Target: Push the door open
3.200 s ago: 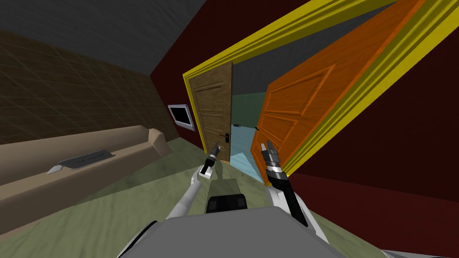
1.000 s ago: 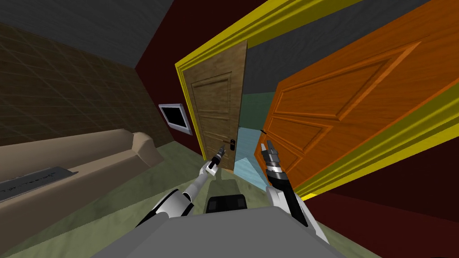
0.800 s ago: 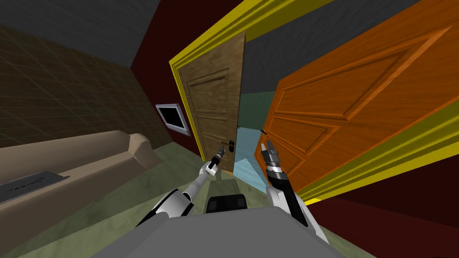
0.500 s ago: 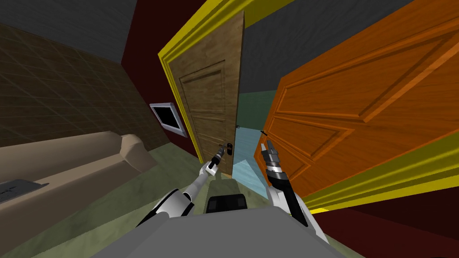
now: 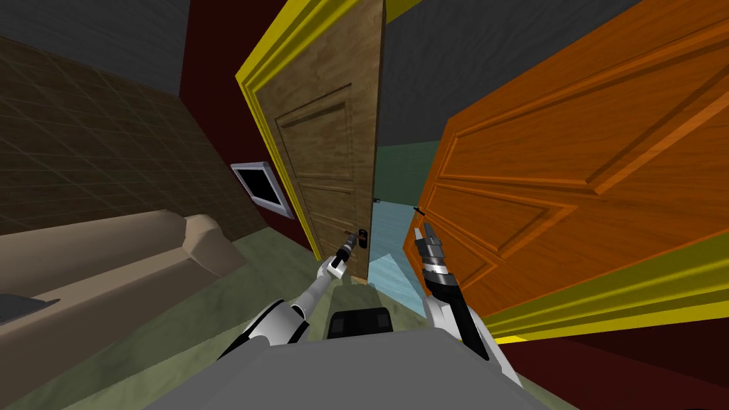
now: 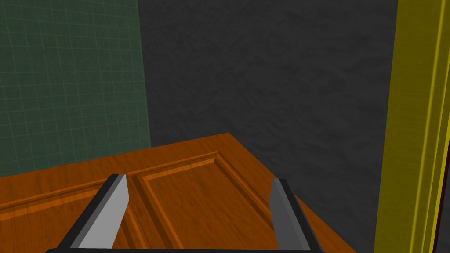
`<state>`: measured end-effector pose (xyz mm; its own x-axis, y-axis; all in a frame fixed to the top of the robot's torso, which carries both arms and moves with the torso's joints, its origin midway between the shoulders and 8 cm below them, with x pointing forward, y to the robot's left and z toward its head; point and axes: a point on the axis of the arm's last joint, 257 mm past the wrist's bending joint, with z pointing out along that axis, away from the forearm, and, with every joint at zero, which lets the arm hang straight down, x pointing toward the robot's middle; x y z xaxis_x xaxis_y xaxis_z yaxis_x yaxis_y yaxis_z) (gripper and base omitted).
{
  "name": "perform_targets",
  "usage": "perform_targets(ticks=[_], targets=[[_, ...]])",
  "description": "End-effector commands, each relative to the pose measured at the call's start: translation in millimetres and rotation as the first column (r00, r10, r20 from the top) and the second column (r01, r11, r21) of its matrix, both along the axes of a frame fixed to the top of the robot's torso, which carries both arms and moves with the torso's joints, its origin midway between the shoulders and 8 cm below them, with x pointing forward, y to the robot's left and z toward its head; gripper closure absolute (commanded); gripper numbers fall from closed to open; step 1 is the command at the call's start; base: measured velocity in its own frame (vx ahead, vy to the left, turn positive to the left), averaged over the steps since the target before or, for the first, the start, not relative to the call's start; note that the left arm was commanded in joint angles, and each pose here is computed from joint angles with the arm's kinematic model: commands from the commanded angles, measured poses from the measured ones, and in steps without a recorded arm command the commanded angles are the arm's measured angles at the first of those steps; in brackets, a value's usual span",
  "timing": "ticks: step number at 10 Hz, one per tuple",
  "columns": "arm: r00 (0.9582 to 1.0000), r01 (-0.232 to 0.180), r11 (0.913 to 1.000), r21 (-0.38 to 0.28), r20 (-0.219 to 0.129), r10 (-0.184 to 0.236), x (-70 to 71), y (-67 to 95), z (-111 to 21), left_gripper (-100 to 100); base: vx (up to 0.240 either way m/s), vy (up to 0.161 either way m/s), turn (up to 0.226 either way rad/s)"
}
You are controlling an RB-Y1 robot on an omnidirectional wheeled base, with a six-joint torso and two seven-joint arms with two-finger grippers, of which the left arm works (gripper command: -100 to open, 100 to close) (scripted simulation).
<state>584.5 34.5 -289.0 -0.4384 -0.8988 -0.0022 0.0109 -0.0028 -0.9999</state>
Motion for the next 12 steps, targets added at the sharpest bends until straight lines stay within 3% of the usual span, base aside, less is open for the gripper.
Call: perform_targets(ticks=[1,3,6,10,12], targets=[[1.0000,-0.001,1.0000,0.001,-0.006,0.001,-1.7,0.9,-3.5,100,-0.001,0.005,-0.003],[1.0000,-0.001,1.0000,0.001,-0.006,0.001,-1.7,0.9,-3.5,100,0.000,0.000,0.000],[0.9996,-0.029,0.9996,0.006,0.001,0.029,5.2,15.7,-0.5,100,0.111,-0.108,0.038],[0.9974,-0.073,0.9973,0.011,0.002,0.073,12.2,38.8,-0.9,100,0.147,-0.132,0.043],[0.9941,-0.108,0.9940,0.013,0.002,0.108,17.2,57.1,-1.1,100,0.149,-0.152,0.056]])
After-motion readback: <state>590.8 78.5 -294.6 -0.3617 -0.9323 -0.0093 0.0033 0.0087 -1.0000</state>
